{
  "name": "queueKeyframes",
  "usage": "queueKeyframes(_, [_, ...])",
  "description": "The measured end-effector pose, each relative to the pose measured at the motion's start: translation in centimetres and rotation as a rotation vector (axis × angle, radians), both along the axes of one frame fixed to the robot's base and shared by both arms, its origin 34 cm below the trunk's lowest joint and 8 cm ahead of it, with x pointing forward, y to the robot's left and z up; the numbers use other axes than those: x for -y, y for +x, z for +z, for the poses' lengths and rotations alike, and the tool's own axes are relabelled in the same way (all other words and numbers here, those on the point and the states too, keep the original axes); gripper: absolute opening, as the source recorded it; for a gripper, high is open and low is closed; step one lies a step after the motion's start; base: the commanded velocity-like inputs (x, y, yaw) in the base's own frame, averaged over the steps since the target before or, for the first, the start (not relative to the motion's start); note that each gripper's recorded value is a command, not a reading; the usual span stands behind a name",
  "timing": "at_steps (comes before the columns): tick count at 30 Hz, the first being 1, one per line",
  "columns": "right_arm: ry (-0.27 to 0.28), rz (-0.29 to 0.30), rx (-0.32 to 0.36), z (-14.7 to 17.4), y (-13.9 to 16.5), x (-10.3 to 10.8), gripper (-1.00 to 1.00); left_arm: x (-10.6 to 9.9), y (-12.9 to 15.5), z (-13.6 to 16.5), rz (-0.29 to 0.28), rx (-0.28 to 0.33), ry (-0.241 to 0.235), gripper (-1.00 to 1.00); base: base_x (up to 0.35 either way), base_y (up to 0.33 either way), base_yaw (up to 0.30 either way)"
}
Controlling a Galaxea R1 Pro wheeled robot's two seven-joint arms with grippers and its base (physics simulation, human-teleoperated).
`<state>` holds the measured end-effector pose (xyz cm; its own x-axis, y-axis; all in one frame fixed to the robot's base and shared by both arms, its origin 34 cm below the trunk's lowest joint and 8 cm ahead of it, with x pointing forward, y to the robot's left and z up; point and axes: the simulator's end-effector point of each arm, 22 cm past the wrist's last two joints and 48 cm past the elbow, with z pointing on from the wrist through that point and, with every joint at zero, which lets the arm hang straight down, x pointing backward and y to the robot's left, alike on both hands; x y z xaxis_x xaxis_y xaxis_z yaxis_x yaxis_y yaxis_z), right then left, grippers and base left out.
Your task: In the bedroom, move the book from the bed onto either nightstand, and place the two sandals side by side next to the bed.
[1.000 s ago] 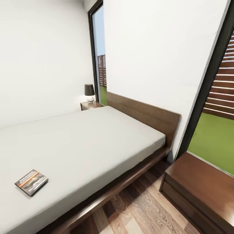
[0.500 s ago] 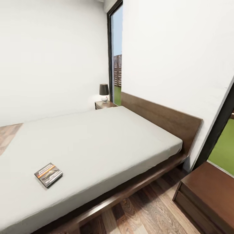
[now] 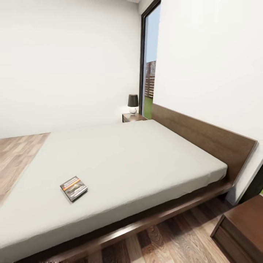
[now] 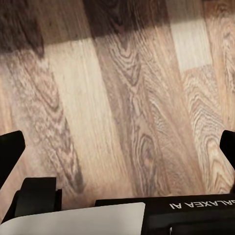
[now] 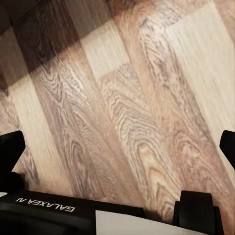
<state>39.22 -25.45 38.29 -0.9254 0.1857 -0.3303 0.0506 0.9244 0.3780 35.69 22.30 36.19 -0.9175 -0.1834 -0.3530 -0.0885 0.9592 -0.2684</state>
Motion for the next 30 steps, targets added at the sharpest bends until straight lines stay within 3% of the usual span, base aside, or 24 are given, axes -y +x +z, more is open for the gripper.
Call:
queueKeyframes(10, [0.0,-0.001,0.001,0.02,0.01,0.01,1.0,0.01,0.0,0.02,-0.001,0.0,0.0,1.0,0.061,0.0,0.249])
queueKeyframes(21, [0.001,0.0,0.001,0.02,0.0,-0.02,1.0,0.01,0.0,0.0,0.0,0.0,0.0,1.0,0.146,-0.008,0.015])
queueKeyframes(30, [0.001,0.0,0.001,0.03,0.0,-0.02,1.0,0.01,0.0,0.01,0.0,0.0,0.0,1.0,0.187,-0.147,0.0])
